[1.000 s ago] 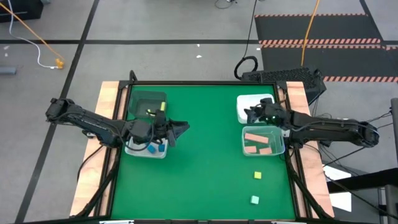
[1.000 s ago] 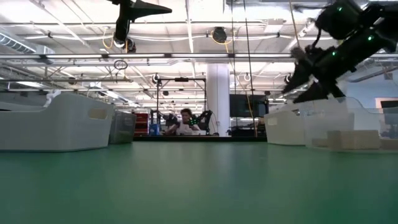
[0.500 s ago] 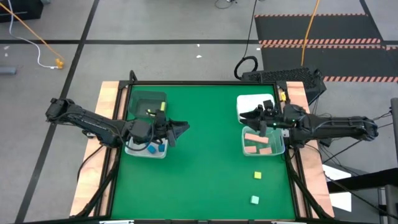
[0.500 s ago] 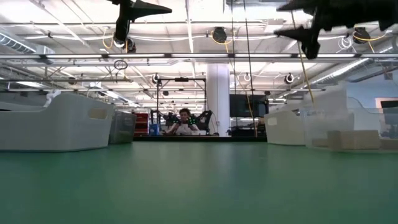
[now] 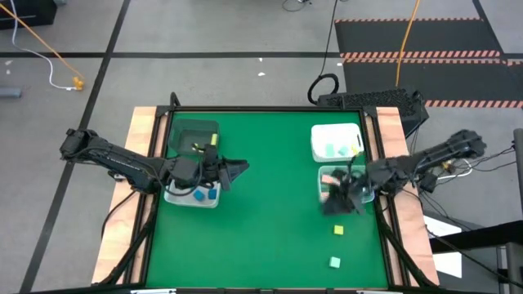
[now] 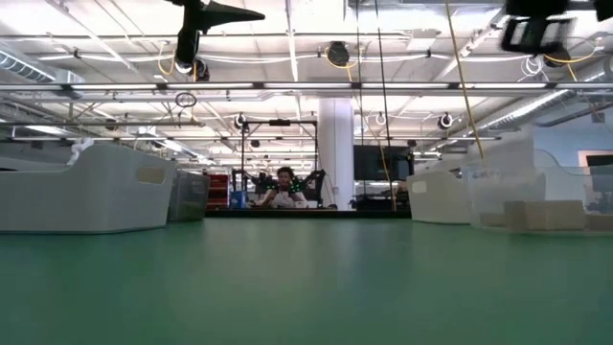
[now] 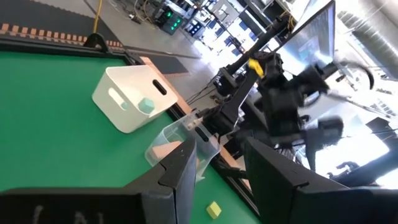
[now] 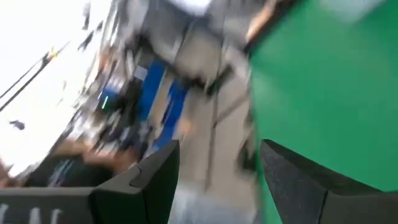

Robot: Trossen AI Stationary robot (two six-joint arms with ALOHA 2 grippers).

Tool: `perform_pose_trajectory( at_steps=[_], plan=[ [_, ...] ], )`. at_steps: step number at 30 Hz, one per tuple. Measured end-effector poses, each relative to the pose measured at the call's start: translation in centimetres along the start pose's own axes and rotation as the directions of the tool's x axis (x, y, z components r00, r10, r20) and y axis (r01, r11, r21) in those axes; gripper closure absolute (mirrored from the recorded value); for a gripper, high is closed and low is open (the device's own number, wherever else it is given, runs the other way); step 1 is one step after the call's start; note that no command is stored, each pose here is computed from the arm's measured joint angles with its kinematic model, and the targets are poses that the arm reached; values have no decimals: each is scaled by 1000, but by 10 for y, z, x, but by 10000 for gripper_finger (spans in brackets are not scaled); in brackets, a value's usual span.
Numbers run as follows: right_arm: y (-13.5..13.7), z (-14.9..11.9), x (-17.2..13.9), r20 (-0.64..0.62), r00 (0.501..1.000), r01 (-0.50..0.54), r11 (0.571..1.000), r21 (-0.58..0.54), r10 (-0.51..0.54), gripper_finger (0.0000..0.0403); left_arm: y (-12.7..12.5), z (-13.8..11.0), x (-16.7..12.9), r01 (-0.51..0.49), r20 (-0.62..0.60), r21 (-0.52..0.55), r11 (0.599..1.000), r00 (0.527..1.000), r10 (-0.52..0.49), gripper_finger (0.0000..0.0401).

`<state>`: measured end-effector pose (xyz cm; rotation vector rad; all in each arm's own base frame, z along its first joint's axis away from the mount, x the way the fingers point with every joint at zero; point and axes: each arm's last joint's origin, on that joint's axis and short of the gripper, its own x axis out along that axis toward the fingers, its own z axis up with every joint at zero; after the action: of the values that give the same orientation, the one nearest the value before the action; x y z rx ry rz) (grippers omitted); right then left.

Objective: Sort & place blocks by color
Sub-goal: Put the white square block into the white bin

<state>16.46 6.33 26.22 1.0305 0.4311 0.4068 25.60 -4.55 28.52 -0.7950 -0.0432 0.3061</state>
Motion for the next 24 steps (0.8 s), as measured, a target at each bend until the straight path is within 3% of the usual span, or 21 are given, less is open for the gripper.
perform_pose_trajectory(
  at_steps=[4, 8, 16, 19, 24],
  plan=[
    [2, -30, 14, -262, 965, 14, 988, 156, 28, 188, -1, -1, -1, 4, -4, -18, 1000, 1000, -4, 265],
    [7, -56, 18, -479, 874, 83, 948, 308, 79, 188, -3, -3, -2, 13, -13, -35, 999, 1000, -13, 265],
    [16, -86, 17, -616, 781, 277, 828, 488, 102, 188, -7, -8, -6, 31, -34, -53, 998, 999, -33, 265],
    [16, -91, 19, -586, 807, 268, 843, 466, 67, 188, -9, -9, -7, 37, -39, -50, 998, 998, -39, 265],
    [18, -86, 18, -416, 909, 123, 943, 309, 18, 188, -9, -10, -7, 39, -42, -39, 998, 998, -41, 265]
  ],
)
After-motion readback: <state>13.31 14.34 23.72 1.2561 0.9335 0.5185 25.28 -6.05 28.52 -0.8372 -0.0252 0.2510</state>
